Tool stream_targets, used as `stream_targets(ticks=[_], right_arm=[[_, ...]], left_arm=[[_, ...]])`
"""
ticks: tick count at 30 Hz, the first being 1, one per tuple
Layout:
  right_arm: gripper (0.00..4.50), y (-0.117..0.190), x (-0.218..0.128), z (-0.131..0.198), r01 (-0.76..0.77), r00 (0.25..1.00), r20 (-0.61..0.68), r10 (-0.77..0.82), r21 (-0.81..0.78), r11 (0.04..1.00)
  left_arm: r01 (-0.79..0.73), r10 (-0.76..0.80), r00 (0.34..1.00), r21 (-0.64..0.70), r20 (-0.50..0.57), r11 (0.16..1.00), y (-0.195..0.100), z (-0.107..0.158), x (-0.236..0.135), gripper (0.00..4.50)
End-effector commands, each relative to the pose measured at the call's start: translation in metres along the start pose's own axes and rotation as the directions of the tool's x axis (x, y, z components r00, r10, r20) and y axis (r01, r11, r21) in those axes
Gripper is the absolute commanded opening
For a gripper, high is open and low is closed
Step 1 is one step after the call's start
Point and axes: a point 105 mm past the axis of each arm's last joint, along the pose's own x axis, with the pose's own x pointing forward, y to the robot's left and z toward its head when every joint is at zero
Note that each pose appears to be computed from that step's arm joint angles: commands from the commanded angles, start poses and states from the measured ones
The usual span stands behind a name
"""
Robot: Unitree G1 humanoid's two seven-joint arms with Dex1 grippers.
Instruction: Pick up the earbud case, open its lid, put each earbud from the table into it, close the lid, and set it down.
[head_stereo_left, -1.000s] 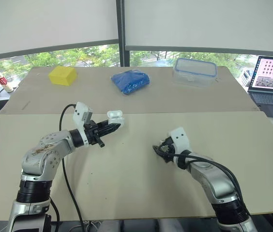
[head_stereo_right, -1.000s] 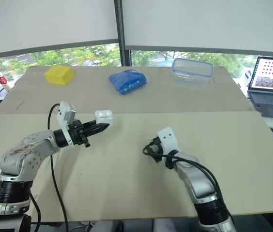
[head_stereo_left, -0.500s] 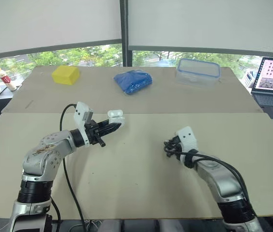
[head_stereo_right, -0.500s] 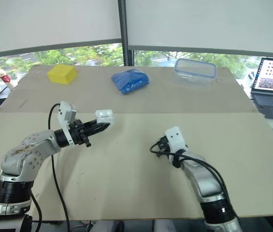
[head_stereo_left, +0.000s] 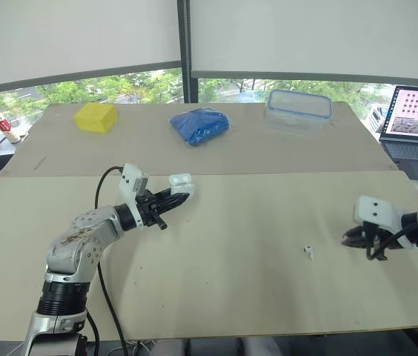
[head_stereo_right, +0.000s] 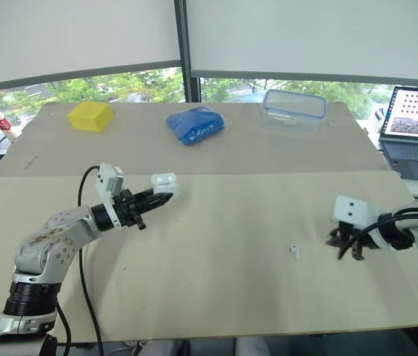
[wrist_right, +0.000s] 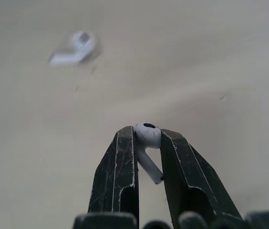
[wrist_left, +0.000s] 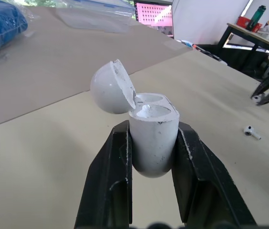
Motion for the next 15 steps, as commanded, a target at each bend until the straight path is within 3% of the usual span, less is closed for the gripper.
stream_targets(ticks=[1,8,9,11,12,15], right_arm=[[0.33,0.005,0.002,-0.018,-0.058,0.996,-0.073,0.053,-0.075,0.995],[0.33,0.004,0.012,-0.034,-0.049,0.993,-0.109,0.041,-0.068,0.996],[1.38,0.005,0.013,-0.037,-0.051,0.992,-0.115,0.043,-0.062,0.997],[2.04,0.005,0.013,-0.039,-0.053,0.992,-0.121,0.046,-0.055,0.997],[2.32,0.006,0.012,-0.040,-0.053,0.991,-0.129,0.046,-0.059,0.997],[2.32,0.007,0.011,-0.042,-0.058,0.988,-0.145,0.048,-0.069,0.996]], left_arm=[[0.000,-0.001,0.999,0.031,0.035,1.000,-0.003,0.007,-0.001,0.61],[-0.027,0.027,0.999,0.029,0.020,0.999,-0.001,0.004,-0.010,0.61],[-0.027,0.027,0.999,0.029,0.019,0.999,-0.001,0.004,-0.011,0.61],[-0.027,0.026,0.999,0.029,0.019,0.999,-0.002,0.004,-0.011,0.61],[-0.027,0.027,0.999,0.029,0.019,0.999,-0.002,0.004,-0.011,0.61],[-0.026,0.025,1.000,0.030,0.019,0.999,-0.001,0.005,-0.010,0.61]])
